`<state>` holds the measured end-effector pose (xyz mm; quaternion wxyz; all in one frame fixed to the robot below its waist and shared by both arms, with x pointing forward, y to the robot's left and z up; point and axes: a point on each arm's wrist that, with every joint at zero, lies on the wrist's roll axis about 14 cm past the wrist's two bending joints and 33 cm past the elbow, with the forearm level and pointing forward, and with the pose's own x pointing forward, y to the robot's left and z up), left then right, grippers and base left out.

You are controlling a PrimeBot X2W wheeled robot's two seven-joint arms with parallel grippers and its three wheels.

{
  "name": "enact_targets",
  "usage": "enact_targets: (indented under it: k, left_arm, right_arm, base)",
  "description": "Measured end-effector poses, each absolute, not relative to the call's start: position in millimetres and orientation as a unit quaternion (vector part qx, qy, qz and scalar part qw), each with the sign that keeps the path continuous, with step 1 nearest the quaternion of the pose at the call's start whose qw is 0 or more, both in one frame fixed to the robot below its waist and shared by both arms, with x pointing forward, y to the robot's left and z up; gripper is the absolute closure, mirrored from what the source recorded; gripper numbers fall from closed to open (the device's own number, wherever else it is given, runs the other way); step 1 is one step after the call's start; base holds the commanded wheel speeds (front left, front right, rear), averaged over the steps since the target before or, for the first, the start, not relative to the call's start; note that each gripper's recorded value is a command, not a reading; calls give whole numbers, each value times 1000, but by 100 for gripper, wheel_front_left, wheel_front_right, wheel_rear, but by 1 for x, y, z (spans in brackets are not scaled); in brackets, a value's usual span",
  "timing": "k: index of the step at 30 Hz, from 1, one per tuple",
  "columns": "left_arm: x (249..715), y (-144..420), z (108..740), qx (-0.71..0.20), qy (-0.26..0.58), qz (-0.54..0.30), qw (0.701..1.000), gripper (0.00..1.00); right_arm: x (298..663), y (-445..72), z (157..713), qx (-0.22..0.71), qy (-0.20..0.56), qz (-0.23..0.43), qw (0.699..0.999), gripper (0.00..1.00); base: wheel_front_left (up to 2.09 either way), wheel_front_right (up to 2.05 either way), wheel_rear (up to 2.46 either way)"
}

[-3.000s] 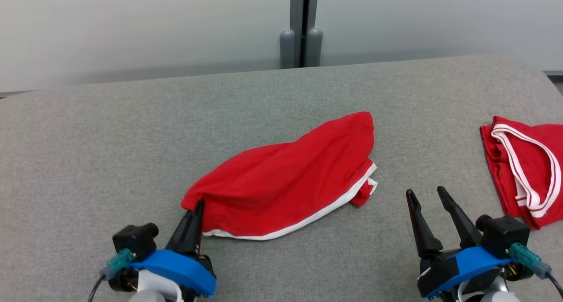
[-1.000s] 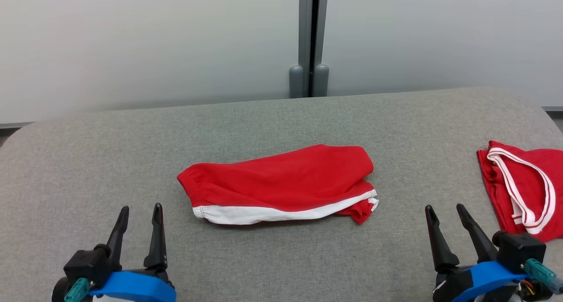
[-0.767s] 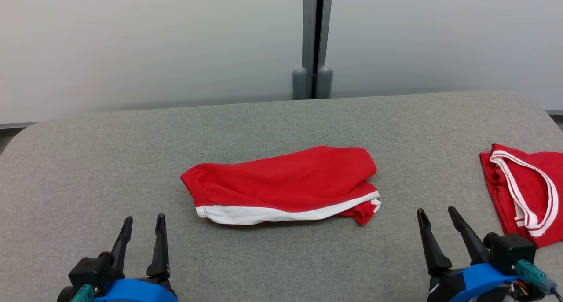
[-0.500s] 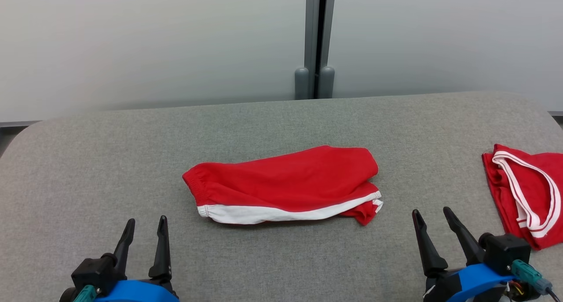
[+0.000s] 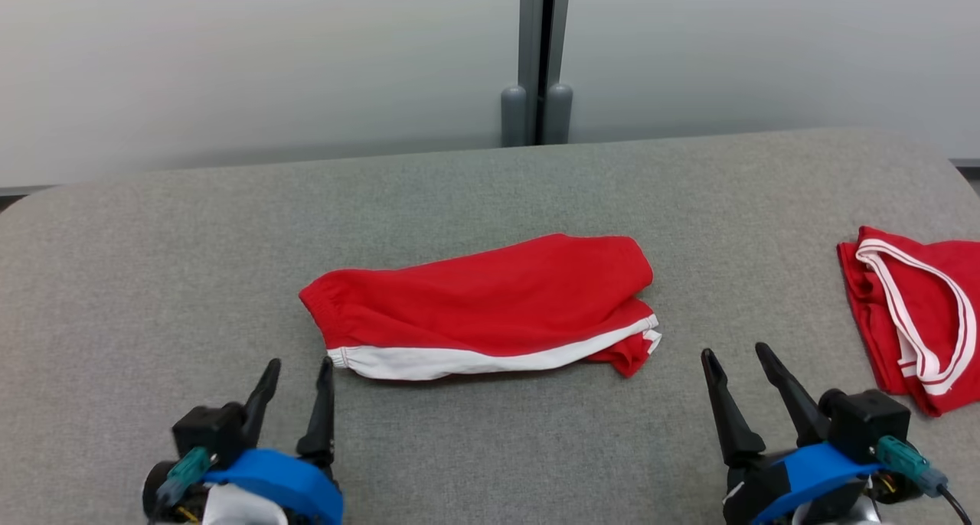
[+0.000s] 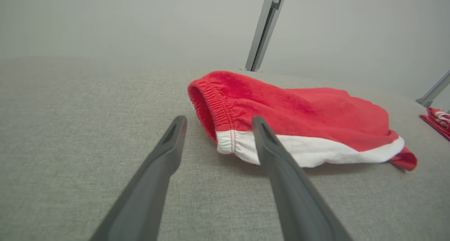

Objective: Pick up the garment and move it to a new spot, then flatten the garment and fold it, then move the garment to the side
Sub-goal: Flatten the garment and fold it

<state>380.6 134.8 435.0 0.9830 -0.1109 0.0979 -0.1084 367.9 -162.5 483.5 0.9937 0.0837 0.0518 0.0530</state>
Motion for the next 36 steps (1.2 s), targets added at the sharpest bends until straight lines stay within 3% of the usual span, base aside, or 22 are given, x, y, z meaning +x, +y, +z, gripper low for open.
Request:
enact_targets:
  k: [16,17,19,25,36]
  left_arm:
    - [410,102,388,-105,199,-154,962,0]
    - [410,101,386,-105,202,-155,961,22]
    - [411,101,384,-105,205,-157,960,100]
    - [414,96,385,-111,198,-165,960,100]
    - [420,102,384,-111,188,-160,963,100]
  right_arm:
    - [388,-155,471,86,66,63,992,0]
    - [389,-155,471,86,66,63,992,0]
    - [390,-155,469,86,68,63,992,0]
    - [401,-152,466,89,80,68,991,0]
    - [440,-156,414,84,262,64,959,0]
  base:
    - [0,0,0]
    - [0,0,0]
    - [0,0,0]
    - [0,0,0]
    - [0,0,0]
